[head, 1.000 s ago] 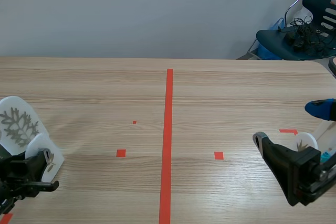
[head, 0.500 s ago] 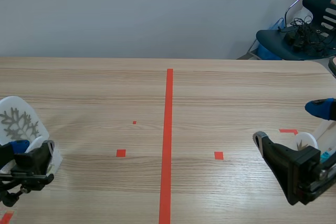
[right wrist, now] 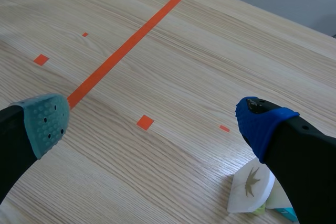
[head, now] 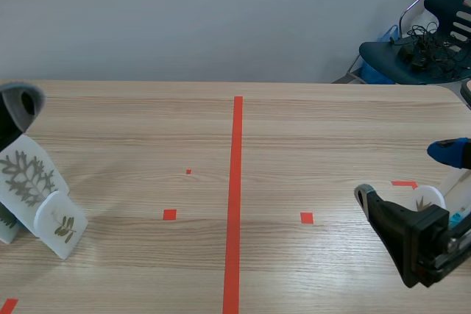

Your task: Do the leaf sorting experiment

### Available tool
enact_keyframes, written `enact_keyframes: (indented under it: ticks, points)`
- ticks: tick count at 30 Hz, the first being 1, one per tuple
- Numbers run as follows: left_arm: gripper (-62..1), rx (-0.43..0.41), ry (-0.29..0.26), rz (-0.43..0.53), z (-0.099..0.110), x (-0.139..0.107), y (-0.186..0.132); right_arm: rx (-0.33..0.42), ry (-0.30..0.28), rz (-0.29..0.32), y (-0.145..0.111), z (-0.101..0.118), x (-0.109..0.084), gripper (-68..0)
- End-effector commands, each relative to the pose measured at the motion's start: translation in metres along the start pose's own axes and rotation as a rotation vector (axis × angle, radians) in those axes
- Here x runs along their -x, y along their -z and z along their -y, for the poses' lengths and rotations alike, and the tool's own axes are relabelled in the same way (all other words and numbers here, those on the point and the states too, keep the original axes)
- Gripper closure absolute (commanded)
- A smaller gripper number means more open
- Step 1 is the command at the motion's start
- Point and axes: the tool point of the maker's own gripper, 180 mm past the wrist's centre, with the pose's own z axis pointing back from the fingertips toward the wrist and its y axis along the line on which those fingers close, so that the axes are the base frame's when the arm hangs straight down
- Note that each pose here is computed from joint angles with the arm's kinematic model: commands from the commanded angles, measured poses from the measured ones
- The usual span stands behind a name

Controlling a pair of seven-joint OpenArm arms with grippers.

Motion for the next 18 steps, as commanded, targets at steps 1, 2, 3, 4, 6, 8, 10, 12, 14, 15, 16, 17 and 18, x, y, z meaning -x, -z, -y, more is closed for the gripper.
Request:
enact_keyframes:
  ticks: [1, 2, 3, 4, 6, 8, 10, 12, 14, 15, 16, 17, 18]
  points:
    - [-62.3, 0.032, -0.007, 0.028, 0.005, -0.006, 0.005, 0.005, -0.013, 0.043, 0.001, 0.003, -0.013, -67.9]
    - [-62.3, 0.049, 0.0, 0.033, 0.01, -0.009, 0.007, 0.005, -0.013, 0.043, 0.001, 0.003, -0.013, -67.9]
    - [-62.3, 0.065, 0.0, 0.034, 0.014, -0.01, 0.008, 0.005, -0.013, 0.044, 0.001, 0.003, -0.014, -67.9]
    - [-62.3, 0.077, -0.004, 0.03, 0.016, -0.008, 0.009, 0.005, -0.013, 0.045, 0.001, 0.003, -0.014, -67.9]
    - [-62.3, 0.1, -0.002, -0.005, 0.022, 0.001, 0.012, 0.006, -0.013, 0.046, 0.002, 0.004, -0.014, -67.9]
    - [-62.3, 0.126, 0.006, -0.057, 0.028, 0.015, 0.013, 0.006, -0.013, 0.046, 0.002, 0.004, -0.014, -67.9]
    - [-62.3, 0.15, -0.002, -0.097, 0.033, 0.029, 0.013, 0.006, -0.013, 0.047, 0.002, 0.004, -0.014, -67.9]
    - [-62.3, 0.169, -0.024, -0.128, 0.039, 0.042, 0.014, 0.007, 0.0, 0.053, 0.002, 0.004, -0.015, -67.9]
    - [-62.3, 0.182, -0.052, -0.155, 0.042, 0.055, 0.014, 0.007, 0.0, 0.053, 0.002, 0.004, -0.016, -67.9]
    - [-62.3, 0.156, -0.062, -0.166, 0.037, 0.062, 0.015, 0.007, 0.0, 0.053, 0.002, 0.004, -0.016, -67.9]
    - [-62.3, 0.127, -0.07, -0.175, 0.031, 0.069, 0.016, 0.007, 0.0, 0.053, 0.002, 0.004, -0.016, -67.9]
    - [-62.3, 0.1, -0.076, -0.181, 0.023, 0.074, 0.017, 0.007, 0.0, 0.052, 0.002, 0.004, -0.015, -67.9]
    - [-62.3, 0.079, -0.078, -0.185, 0.017, 0.078, 0.018, 0.007, 0.0, 0.052, 0.002, 0.004, -0.015, -67.9]
